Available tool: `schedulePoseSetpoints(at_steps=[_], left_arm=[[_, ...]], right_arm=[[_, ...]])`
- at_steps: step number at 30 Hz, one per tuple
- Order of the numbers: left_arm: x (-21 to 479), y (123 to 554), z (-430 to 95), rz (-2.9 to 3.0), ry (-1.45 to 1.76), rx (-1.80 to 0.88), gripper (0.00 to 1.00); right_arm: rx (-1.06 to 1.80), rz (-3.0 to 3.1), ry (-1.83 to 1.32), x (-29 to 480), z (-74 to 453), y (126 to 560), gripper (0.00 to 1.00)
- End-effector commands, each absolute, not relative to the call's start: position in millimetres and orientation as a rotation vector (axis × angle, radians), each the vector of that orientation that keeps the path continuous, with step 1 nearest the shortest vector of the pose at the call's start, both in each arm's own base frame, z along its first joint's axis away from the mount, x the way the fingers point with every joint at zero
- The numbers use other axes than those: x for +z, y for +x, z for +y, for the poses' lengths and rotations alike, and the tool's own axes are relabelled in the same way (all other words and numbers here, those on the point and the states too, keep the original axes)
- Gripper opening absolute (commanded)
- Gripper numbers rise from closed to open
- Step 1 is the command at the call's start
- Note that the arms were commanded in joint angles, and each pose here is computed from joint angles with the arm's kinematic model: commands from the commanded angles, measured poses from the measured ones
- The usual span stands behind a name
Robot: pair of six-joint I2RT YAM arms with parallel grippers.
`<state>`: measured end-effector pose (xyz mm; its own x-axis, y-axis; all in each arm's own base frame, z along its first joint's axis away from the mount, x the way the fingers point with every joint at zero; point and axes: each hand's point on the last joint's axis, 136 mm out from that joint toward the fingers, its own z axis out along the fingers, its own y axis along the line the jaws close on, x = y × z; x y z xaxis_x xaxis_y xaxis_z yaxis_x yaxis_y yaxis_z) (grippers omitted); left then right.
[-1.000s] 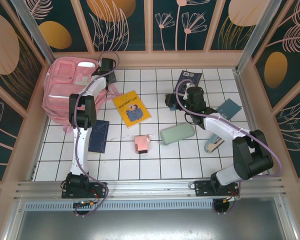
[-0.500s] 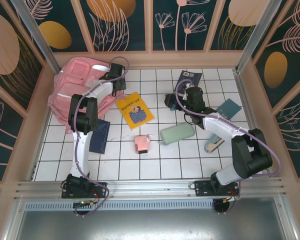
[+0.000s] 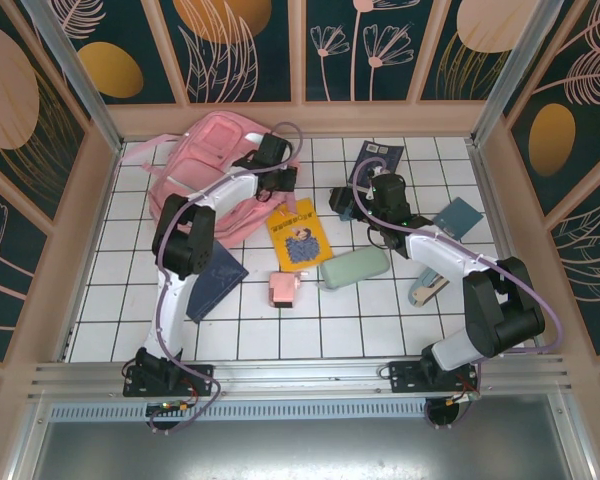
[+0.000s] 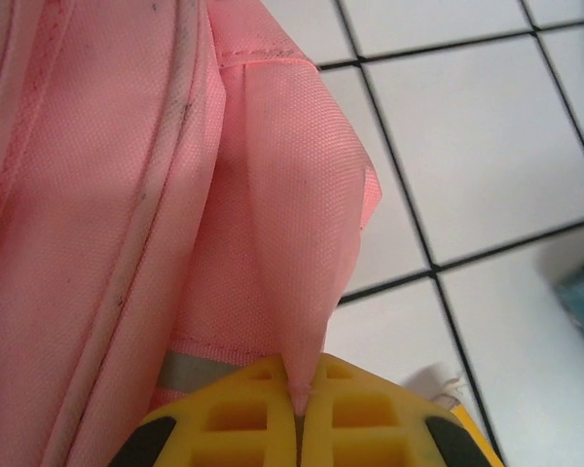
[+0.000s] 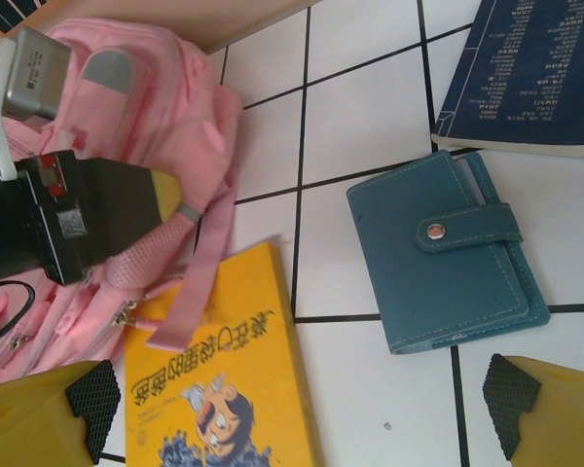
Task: Pack the student bag
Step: Move the student bag to the top-center of the table, then unzip the student bag at the top-center of the table.
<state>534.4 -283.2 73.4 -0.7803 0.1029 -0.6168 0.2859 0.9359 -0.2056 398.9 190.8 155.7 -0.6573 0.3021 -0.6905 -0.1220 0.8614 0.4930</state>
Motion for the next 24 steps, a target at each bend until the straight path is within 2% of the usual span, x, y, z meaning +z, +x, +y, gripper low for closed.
schedulePoseSetpoints(at_steps=[1, 2, 4, 6, 8, 9, 15, 19, 24], left_arm=[[127.7, 527.7, -328.5, 2.333, 0.406, -0.517, 0.0], [128.2, 528.6, -326.3, 2.337, 0.388, -0.505, 0.0], [133.3, 532.0, -314.8, 2.337, 0.344, -0.432, 0.24], [143.7, 532.1, -304.6, 2.33, 0.307, -0.388, 0.39], [155.8, 530.4, -292.5, 2.317, 0.242, -0.339, 0.45], [164.6, 527.9, -285.1, 2.306, 0.209, -0.322, 0.51], [174.7, 494.1, -232.5, 2.312, -0.001, -0.216, 0.49], [149.5, 454.1, -202.8, 2.371, -0.14, -0.214, 0.45], [100.9, 410.1, -191.8, 2.48, -0.257, -0.286, 0.43]], right_arm=[[0.67, 2.156, 0.153, 163.7, 193.8, 407.6, 0.99], [0.672, 2.155, 0.153, 164.2, 194.3, 408.3, 0.99], [0.68, 2.153, 0.149, 164.9, 196.1, 410.6, 0.99], [0.691, 2.155, 0.145, 164.0, 199.2, 413.6, 0.99], [0.711, 2.166, 0.138, 160.7, 203.5, 416.9, 0.97], [0.724, 2.172, 0.139, 159.9, 206.6, 419.6, 0.96], [0.79, 2.212, 0.116, 150.0, 229.2, 439.1, 0.89], [0.791, 2.233, 0.102, 141.6, 242.8, 462.6, 0.86], [0.795, 2.275, 0.098, 118.6, 262.1, 493.9, 0.79]])
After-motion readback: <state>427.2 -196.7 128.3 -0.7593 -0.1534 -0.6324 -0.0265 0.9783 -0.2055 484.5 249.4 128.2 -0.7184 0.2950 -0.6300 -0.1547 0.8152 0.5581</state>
